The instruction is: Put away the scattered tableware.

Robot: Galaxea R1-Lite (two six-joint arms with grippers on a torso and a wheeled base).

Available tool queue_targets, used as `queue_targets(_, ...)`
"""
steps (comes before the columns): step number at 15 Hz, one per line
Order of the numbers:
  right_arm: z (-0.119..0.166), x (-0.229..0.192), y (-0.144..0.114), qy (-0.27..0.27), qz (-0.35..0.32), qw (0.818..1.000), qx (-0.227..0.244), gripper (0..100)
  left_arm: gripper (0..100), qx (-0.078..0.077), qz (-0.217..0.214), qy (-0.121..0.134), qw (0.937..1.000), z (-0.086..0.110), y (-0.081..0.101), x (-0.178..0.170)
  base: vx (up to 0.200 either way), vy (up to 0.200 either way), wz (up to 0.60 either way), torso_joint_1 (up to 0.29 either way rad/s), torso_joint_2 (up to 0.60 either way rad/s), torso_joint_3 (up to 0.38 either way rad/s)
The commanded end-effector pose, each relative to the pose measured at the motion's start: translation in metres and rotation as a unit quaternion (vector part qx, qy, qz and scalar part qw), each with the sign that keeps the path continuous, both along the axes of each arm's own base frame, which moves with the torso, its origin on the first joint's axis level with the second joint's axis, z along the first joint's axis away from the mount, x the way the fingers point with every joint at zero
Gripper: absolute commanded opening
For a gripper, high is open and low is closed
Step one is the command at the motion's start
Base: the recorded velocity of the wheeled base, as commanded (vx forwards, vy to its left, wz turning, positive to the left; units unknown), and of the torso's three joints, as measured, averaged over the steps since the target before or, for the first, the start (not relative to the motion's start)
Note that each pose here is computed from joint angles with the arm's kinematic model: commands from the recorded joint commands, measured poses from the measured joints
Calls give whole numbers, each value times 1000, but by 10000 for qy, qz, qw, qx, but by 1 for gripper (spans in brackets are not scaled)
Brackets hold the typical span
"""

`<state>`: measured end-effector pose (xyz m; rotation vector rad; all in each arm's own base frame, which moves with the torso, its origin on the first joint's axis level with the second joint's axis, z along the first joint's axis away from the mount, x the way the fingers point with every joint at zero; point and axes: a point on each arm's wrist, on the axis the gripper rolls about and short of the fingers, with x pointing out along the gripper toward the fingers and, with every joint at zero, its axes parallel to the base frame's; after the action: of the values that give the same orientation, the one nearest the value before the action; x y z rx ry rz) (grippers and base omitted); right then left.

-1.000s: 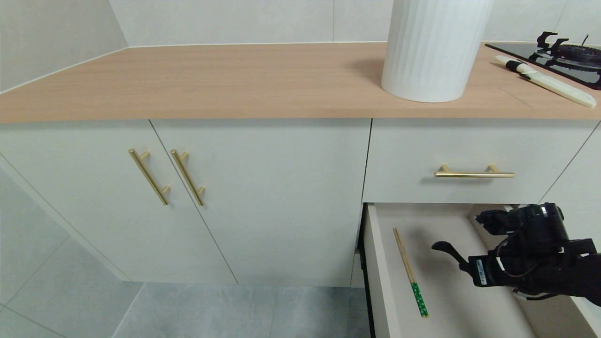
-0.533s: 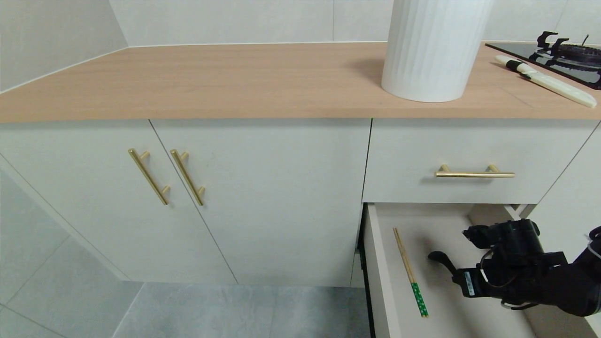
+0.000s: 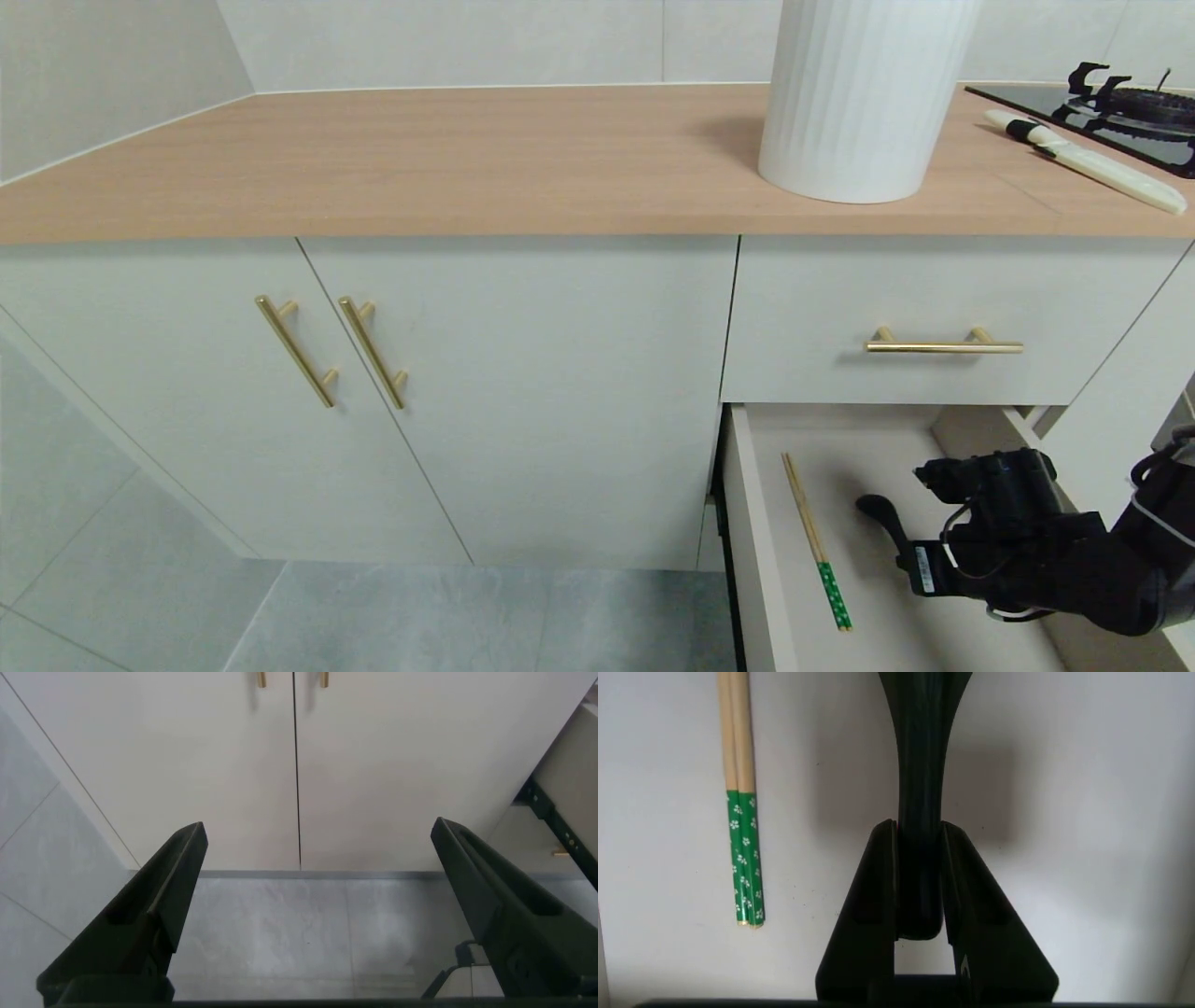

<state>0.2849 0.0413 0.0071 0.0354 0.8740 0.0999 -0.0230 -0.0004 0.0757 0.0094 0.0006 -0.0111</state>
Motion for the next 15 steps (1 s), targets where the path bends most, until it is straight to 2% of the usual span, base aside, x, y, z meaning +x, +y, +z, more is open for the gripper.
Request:
queue_targets(1, 0, 0, 0, -12, 8, 10000, 4, 0, 100, -1, 2, 4, 10000, 0, 0, 0, 0, 0, 0, 0, 0, 0)
queue_targets(5, 0, 0, 0, -35, -5, 10000, 2, 0, 100, -1, 2, 4, 10000, 0, 0, 0, 0, 0, 0, 0, 0, 0)
queue_targets(6, 1, 0, 0, -42, -3, 10000, 8, 100, 100, -1, 2, 4, 10000, 0, 0, 0, 0, 0, 0, 0, 0, 0)
queue_targets(10, 4, -1, 0, -95, -11, 10000, 15, 100, 100, -1, 2, 4, 10000, 0, 0, 0, 0, 0, 0, 0, 0, 0)
queue_targets(11, 13, -3, 0, -217, -3, 9998, 33, 100, 100, -1, 2, 4, 10000, 0, 0, 0, 0, 0, 0, 0, 0, 0)
queue_targets(13, 38, -17, -3, -594, -28, 9982, -6, 100, 100, -1, 2, 4, 10000, 0, 0, 0, 0, 0, 0, 0, 0, 0)
queue_targets(14, 72, -30, -4, -1124, -38, 9937, 8, 100, 100, -1, 2, 4, 10000, 0, 0, 0, 0, 0, 0, 0, 0, 0)
queue_targets(15, 89, -41, -5, -1281, -16, 9918, -10, 100, 100, -1, 2, 4, 10000, 0, 0, 0, 0, 0, 0, 0, 0, 0)
